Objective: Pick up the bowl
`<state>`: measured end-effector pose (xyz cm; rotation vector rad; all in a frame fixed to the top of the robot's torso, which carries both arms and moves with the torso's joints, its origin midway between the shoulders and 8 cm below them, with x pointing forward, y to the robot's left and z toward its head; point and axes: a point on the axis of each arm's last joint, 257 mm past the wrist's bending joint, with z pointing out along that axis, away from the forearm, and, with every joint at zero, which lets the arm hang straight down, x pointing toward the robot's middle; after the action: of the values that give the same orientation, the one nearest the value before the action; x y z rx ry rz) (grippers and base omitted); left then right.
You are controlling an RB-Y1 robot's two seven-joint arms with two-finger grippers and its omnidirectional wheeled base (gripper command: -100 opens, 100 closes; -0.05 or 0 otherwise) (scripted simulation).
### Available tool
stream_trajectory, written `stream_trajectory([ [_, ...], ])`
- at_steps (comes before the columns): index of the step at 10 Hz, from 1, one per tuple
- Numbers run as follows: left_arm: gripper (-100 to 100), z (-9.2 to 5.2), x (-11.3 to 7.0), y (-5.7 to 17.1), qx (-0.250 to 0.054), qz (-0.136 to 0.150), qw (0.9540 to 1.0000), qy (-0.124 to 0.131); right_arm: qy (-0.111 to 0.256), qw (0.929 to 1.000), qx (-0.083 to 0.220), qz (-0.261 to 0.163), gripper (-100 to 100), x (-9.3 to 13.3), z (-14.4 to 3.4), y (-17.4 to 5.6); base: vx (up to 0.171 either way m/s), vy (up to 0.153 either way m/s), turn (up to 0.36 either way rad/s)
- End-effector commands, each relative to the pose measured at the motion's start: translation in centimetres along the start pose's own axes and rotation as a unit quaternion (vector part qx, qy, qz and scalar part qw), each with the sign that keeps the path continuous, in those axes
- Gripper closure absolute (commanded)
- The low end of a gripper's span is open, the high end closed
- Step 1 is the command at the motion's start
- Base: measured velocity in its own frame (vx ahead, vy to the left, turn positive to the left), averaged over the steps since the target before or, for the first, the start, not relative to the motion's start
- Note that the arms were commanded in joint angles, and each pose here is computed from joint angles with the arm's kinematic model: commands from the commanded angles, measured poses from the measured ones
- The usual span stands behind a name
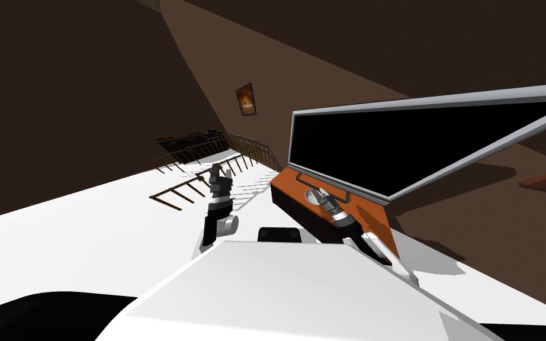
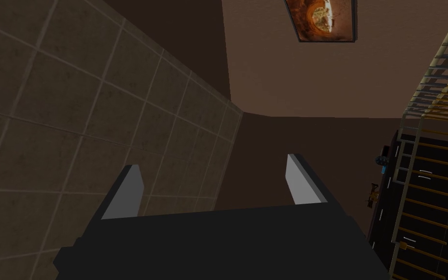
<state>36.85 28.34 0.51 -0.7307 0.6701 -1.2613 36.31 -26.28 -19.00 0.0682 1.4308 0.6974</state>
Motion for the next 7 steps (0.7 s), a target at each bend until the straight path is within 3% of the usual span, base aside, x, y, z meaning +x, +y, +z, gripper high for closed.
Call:
stream_trajectory([
  [1,0,0.0,0.0,0.0,0.0,0.0,1.0,0.0,0.019,0.9997,0.01,-0.015,-100,1.3,-0.5,-1.5,0.028,0.031,0.012],
  [2,0,0.0,0.0,0.0,0.0,0.0,1.0,0.0,0.048,0.9976,0.017,-0.047,-100,2.8,-1.3,-2.7,0.029,0.032,0.039],
  [3,0,0.0,0.0,0.0,0.0,0.0,1.0,0.0,0.052,0.9973,0.022,-0.046,-100,3.1,-1.5,-3.2,0.028,0.025,0.017],
  [5,0,0.0,0.0,0.0,0.0,0.0,1.0,0.0,0.115,0.987,0.038,-0.106,-100,6.2,-3.7,-6.0,0.055,0.047,0.066],
  [7,0,0.0,0.0,0.0,0.0,0.0,1.0,0.0,0.121,0.9857,0.044,-0.109,-100,6.6,-4.2,-6.6,0.03,0.027,0.006],
])
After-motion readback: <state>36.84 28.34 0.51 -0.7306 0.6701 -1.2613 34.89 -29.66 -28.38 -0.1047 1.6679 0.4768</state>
